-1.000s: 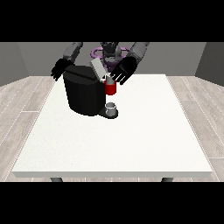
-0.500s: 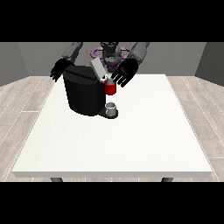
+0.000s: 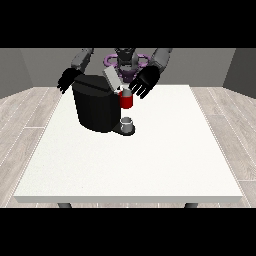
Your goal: Insert the coffee pod into the coffee machine and close the lid
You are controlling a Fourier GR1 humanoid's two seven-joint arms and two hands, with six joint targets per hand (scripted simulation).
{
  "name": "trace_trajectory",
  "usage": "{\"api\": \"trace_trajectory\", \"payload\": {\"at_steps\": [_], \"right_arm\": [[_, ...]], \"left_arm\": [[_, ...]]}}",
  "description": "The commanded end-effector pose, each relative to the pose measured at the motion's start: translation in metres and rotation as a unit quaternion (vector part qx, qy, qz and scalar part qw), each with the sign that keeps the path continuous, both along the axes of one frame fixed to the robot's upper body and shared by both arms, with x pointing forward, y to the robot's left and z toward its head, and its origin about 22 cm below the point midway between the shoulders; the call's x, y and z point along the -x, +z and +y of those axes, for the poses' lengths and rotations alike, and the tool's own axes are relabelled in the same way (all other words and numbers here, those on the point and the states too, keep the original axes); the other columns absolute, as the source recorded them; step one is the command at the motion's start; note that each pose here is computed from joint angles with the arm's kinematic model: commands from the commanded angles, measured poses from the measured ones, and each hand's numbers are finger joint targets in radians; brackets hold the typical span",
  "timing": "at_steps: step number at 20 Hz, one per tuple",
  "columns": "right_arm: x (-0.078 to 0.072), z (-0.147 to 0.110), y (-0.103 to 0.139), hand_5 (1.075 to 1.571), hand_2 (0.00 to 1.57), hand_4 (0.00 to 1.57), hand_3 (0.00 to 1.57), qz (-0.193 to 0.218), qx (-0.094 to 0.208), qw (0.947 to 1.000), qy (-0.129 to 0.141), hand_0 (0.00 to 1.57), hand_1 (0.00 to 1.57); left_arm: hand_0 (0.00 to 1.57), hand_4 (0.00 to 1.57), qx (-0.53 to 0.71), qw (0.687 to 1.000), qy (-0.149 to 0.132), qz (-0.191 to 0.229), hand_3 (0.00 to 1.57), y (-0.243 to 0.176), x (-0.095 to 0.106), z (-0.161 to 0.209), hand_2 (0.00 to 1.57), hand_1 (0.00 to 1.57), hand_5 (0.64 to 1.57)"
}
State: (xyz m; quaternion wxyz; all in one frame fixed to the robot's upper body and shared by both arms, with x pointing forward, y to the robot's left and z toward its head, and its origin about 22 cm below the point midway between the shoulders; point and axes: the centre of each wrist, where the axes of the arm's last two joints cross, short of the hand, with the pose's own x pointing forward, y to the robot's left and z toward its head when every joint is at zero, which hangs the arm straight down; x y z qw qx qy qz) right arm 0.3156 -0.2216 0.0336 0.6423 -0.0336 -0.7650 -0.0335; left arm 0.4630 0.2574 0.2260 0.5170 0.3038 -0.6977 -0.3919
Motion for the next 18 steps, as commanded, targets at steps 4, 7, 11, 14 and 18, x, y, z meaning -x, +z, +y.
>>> {"api": "trace_trajectory", "payload": {"at_steps": [4, 7, 11, 14, 18], "right_arm": [[-0.004, 0.006, 0.016, 1.571, 0.0, 0.41, 0.0, -0.003, 0.007, 0.9999, -0.008, 0.0, 0.0], [0.003, -0.015, -0.009, 1.571, 0.0, 0.44, 0.0, 0.002, -0.008, 0.9999, -0.01, 0.0, 0.0], [0.005, 0.003, -0.009, 1.571, 0.0, 0.35, 0.0, 0.015, -0.004, 0.9998, -0.016, 0.0, 0.0], [0.002, 0.006, 0.005, 1.571, 0.0, 0.39, 0.0, 0.01, 0.002, 0.9999, -0.005, 0.0, 0.0], [0.01, 0.004, 0.0, 1.571, 0.0, 0.42, 0.0, 0.022, 0.009, 0.9997, 0.003, 0.0, 0.0]], "left_arm": [[0.91, 0.36, -0.018, 1.0, -0.008, -0.002, 0.86, -0.007, 0.002, 0.019, 1.02, 0.91, 1.571], [0.0, 0.0, -0.054, 0.998, -0.022, 0.014, 0.0, -0.006, 0.002, 0.004, 0.0, 0.0, 1.571], [0.0, 0.0, -0.071, 0.997, -0.019, 0.037, 0.0, -0.015, 0.002, 0.005, 0.0, 0.0, 1.571], [0.0, 0.0, -0.067, 0.997, -0.008, 0.032, 0.0, 0.0, 0.004, 0.028, 0.0, 0.0, 1.571], [0.0, 0.0, -0.055, 0.998, -0.003, 0.039, 0.0, -0.017, 0.004, 0.028, 0.0, 0.0, 1.571]]}}
